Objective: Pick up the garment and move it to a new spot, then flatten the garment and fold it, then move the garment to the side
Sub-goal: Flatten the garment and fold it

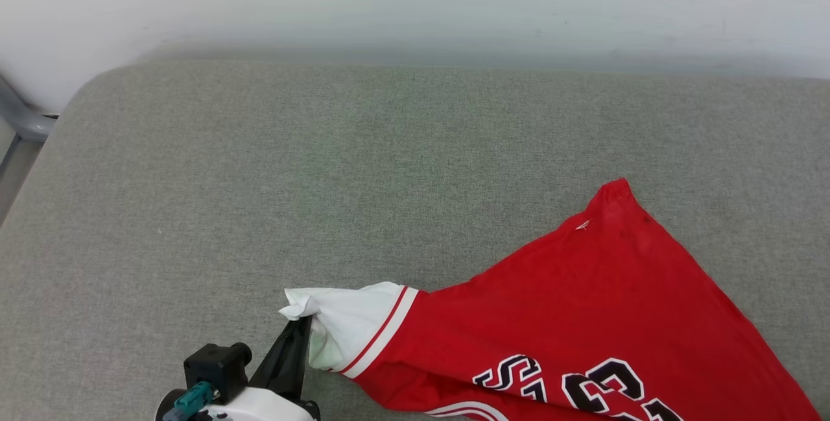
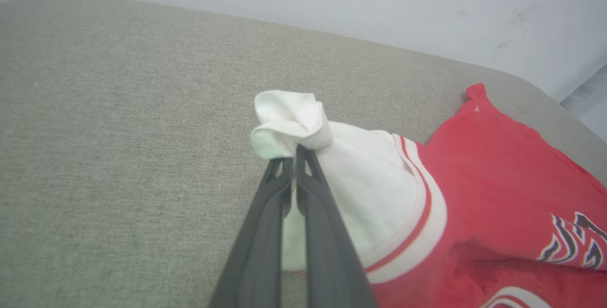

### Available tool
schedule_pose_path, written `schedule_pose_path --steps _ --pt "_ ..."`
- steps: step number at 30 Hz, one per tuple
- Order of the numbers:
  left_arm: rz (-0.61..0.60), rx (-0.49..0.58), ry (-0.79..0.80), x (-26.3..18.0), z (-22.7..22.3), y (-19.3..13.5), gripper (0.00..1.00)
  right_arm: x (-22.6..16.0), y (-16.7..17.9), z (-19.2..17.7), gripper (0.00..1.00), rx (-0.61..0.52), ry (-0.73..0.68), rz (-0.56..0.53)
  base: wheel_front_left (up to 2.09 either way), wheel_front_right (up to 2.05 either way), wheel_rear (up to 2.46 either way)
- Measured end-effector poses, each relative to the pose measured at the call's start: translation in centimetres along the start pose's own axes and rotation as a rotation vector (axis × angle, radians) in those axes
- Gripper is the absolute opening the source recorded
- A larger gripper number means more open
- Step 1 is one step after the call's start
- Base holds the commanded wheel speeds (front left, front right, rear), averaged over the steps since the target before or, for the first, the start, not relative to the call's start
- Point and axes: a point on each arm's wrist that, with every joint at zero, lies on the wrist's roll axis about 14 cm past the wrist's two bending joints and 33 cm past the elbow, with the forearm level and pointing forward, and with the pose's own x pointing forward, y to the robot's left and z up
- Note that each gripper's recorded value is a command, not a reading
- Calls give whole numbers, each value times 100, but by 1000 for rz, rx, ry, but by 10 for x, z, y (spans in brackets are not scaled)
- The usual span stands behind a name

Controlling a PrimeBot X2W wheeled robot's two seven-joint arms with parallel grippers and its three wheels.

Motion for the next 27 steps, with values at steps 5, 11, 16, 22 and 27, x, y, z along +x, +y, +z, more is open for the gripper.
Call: schedule_pose_path --steps 5,11,16,22,27 --pt "1 1 5 0 -1 0 0 4 8 -13 100 34 -3 6 0 0 0" --pt "-3 3 1 0 1 -1 0 -16 8 67 100 -7 -285 -11 0 0 0" --pt "-8 5 0 4 1 -3 0 -43 11 148 100 -75 -506 -21 0 0 0" --pt "-17 10 -6 11 4 -5 0 -52 44 217 100 -217 -610 24 0 0 0" --pt "-16 10 -11 18 5 -6 0 -38 80 250 100 -343 -559 77 0 0 0"
